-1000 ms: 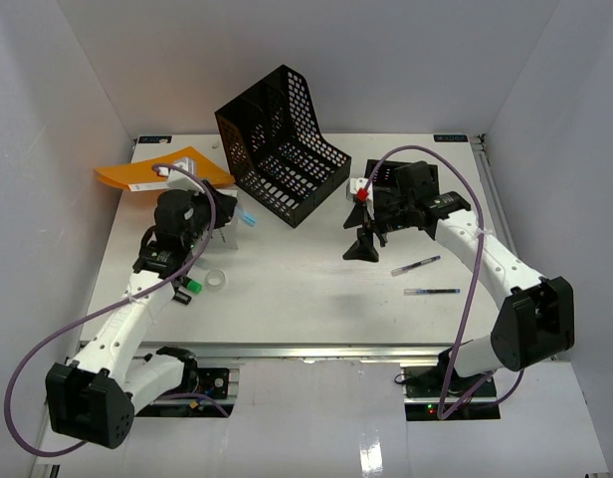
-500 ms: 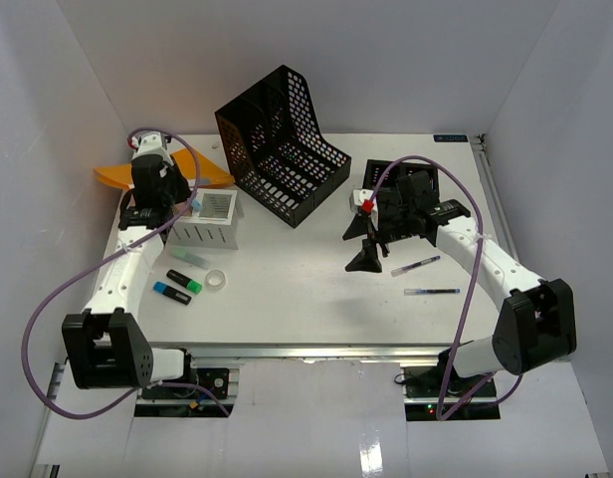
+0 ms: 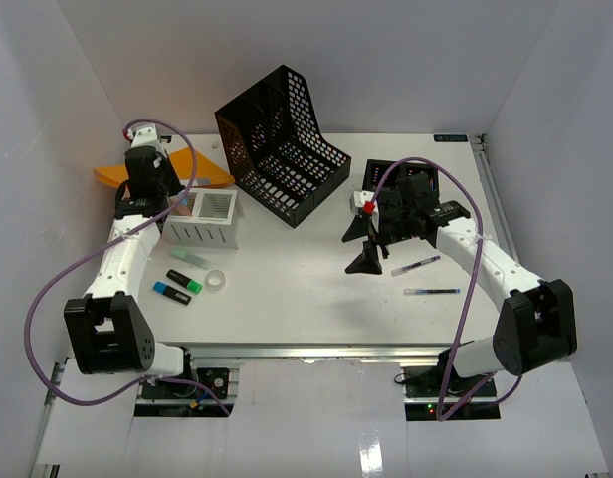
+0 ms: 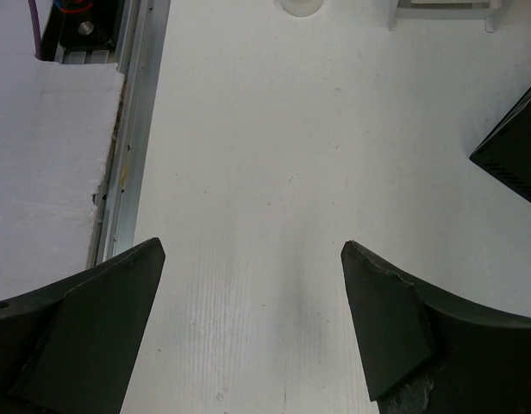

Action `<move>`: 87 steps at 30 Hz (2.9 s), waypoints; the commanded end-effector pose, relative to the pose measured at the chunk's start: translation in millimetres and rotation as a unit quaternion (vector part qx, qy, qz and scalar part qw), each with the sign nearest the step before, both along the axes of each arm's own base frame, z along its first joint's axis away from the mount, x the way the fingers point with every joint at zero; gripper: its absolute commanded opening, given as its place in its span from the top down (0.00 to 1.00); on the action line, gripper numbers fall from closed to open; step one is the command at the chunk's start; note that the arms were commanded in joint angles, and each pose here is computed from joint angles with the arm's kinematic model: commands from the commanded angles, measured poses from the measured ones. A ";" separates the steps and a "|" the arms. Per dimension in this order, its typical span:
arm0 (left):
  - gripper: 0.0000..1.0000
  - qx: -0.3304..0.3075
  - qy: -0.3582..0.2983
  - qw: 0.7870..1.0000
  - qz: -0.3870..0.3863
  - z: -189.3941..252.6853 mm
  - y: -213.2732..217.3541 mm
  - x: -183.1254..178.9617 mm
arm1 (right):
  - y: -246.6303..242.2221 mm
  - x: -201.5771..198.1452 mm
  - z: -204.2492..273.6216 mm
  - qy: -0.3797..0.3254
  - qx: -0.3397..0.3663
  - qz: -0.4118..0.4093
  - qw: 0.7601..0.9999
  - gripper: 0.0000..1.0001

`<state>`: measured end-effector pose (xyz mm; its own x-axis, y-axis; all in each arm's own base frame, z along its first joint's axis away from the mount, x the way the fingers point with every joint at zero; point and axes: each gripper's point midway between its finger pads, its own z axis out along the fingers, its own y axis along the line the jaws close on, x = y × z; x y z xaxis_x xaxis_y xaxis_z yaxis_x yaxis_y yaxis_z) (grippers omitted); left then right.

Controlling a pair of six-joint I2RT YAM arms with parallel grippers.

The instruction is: Organize the desk

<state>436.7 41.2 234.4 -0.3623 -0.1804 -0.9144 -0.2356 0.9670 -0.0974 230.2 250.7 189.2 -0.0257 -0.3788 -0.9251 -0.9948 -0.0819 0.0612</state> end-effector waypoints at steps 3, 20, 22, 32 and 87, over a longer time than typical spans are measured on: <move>0.76 -0.005 0.000 1.000 -0.008 -7.9 -1.1 2.6 | -0.1 -2.0 3.0 -0.007 0.013 0.009 1.000 0.10; 0.09 -0.089 -0.017 0.996 -0.005 6.0 -20.9 -42.5 | -5.1 2.2 0.3 -0.010 0.008 -0.001 1.000 0.10; 0.07 -0.108 -0.026 0.994 -0.003 12.3 -24.6 -55.2 | -6.0 3.1 -0.2 -0.012 0.007 -0.003 1.000 0.10; 0.28 -0.276 0.048 0.953 0.112 -44.0 -38.3 -131.3 | -7.1 4.5 -1.8 -0.010 0.005 -0.006 1.000 0.10; 0.38 -0.297 0.313 0.837 0.338 -223.6 -10.4 -140.7 | -12.6 6.9 -3.6 -0.009 0.007 -0.012 1.000 0.10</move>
